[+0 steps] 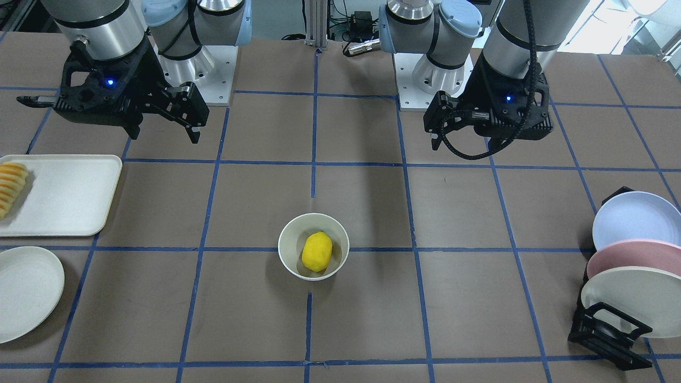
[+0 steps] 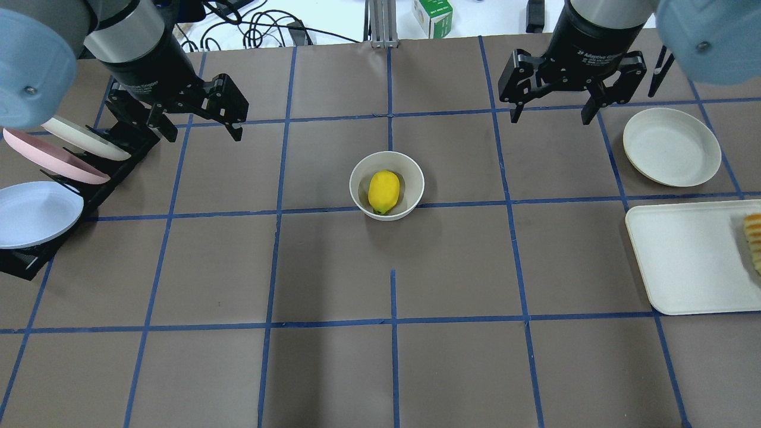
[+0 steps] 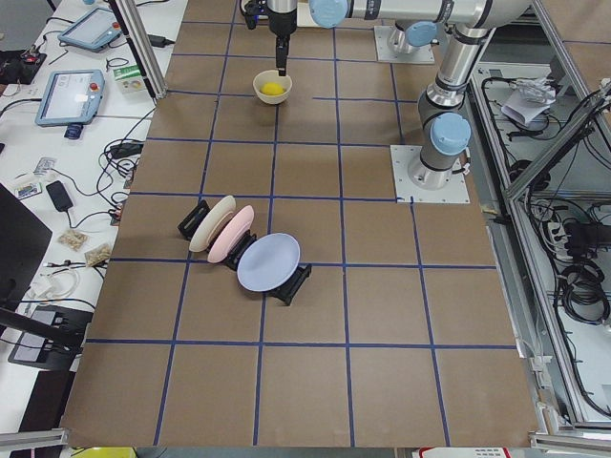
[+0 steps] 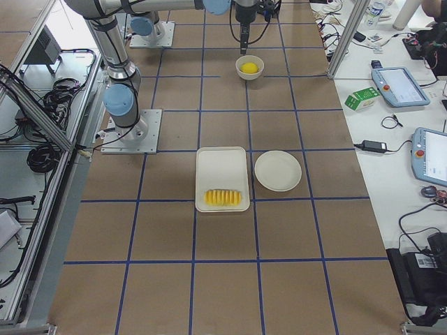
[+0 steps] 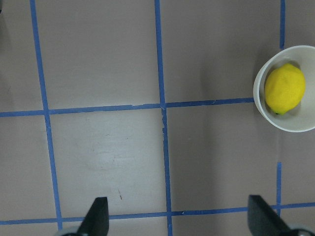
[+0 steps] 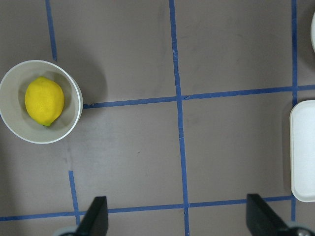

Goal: Place bowl and put lemon in it

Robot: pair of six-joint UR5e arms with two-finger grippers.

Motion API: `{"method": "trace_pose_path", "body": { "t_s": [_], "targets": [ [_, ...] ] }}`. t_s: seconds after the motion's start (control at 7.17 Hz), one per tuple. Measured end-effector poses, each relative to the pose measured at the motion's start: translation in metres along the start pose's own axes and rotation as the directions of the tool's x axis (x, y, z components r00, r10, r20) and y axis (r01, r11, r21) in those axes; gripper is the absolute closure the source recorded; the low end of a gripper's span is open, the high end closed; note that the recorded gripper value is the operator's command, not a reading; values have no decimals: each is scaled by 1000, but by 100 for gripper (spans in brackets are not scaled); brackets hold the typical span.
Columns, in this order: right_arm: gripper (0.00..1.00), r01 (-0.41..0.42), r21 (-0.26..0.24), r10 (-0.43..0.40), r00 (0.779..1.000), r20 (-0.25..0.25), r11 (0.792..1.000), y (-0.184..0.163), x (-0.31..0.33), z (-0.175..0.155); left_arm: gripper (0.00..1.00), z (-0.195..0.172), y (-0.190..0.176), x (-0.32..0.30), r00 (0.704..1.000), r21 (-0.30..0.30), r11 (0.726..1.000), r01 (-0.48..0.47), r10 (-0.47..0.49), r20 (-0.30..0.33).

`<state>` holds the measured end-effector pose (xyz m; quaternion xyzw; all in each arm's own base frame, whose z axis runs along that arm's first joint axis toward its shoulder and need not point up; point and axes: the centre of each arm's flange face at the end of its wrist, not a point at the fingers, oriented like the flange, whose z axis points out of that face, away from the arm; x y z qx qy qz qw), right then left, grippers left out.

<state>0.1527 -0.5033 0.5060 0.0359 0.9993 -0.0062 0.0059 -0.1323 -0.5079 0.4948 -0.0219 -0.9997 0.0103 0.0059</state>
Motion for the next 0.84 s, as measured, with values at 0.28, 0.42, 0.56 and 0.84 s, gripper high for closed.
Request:
{"method": "trace_pose_path", "body": {
  "t_s": [0.28, 0.42, 0.56, 0.84],
  "targets": [
    [0, 9, 0, -9, 1000, -6, 1000, 2, 2, -2, 0, -4, 2, 0, 1000, 7, 1000, 0, 0, 1],
    [0, 16, -2, -16, 1000, -11, 1000, 2, 3, -2, 0, -6, 4, 0, 1000, 11, 1000, 0, 0, 1],
    [0, 19, -5, -19, 1000, -15, 1000, 3, 3, -2, 0, -7, 4, 0, 1000, 13, 1000, -1, 1, 1],
    [0, 22, -10, -22, 1000, -18, 1000, 3, 4, -1, 0, -9, 6, 0, 1000, 17, 1000, -2, 2, 3]
  ]
}}
